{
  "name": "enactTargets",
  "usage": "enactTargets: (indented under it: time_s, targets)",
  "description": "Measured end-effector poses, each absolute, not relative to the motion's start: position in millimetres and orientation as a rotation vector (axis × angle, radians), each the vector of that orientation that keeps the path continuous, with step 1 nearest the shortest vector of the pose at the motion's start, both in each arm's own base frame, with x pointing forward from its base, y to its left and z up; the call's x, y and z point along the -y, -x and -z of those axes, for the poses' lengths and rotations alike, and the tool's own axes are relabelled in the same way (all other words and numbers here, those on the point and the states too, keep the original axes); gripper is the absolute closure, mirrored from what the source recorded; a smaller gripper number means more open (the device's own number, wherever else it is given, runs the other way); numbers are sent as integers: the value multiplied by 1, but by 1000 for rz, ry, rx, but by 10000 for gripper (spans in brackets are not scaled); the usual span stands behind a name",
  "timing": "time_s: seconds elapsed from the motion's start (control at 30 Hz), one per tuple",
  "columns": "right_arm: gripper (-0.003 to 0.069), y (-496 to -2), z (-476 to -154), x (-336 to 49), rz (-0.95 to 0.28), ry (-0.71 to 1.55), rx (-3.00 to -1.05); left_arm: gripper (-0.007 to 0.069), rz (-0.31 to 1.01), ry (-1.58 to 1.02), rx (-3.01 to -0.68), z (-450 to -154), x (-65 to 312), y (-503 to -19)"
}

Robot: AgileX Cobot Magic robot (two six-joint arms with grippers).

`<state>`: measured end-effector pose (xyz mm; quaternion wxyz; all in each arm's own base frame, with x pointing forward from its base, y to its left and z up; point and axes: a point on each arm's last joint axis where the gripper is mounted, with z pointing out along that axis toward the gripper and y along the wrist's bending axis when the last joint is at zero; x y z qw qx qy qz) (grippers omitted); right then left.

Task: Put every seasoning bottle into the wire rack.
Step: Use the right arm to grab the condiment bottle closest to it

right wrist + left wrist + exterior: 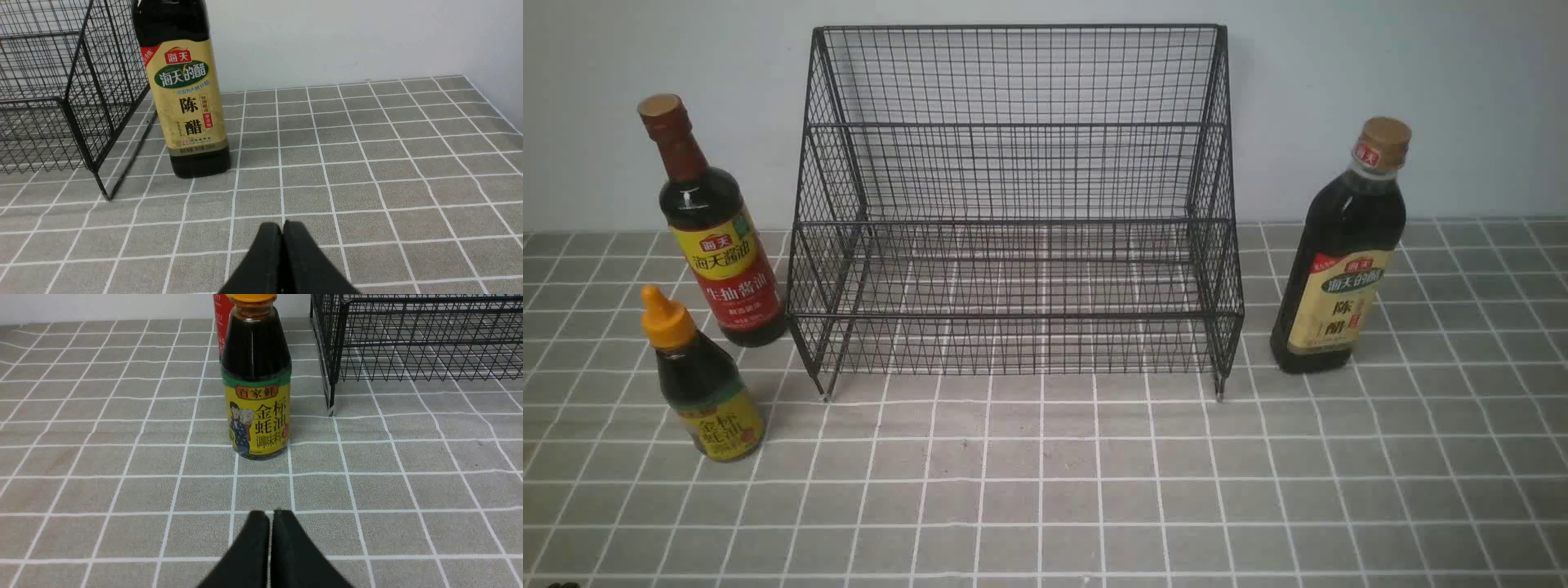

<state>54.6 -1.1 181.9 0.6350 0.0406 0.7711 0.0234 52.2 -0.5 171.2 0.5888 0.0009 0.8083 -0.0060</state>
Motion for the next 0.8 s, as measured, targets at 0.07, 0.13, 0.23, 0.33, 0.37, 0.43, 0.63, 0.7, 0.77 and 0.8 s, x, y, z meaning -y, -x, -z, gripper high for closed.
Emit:
enactTargets:
  time_s: [0.07, 0.13, 0.23, 0.33, 0.37, 0.43, 0.63, 0.7, 0.77, 0.8]
  targets:
    - [671, -55, -182, 1, -53, -93, -1762, 632, 14, -2, -1882, -171, 1, -52]
    - [671, -55, -182, 1, -53, -93, -1762, 632, 14, -2, -1882, -171, 1, -52]
    - [671, -55, -182, 1, -53, -93, -1762, 632, 14, -2, -1882, -171, 1, -52]
    - [671, -55, -182, 1, -53, -93, -1762, 632, 14, -2, -1882, -171, 1, -52]
    - [671, -55, -182, 1, -53, -93, -1762, 632, 14, -2, -1882, -171, 1, -52]
    - [671, -55, -182, 1, -53, -93, -1762, 632, 14, -2, -1882, -171, 1, -52]
    - [671, -55, -182, 1, -53, -93, -1762, 632, 14, -2, -1882, -171, 1, -52]
    - [671, -55, -183, 1, -58, -96, -1753, 632, 14, -2, -1882, -171, 1, -52]
    - [671, -56, -186, 0, -126, -149, -1697, 632, 14, -2, -1882, -171, 1, -52]
    - [671, -56, -189, -1, -171, -184, -1657, 632, 14, -2, -1882, -171, 1, -52]
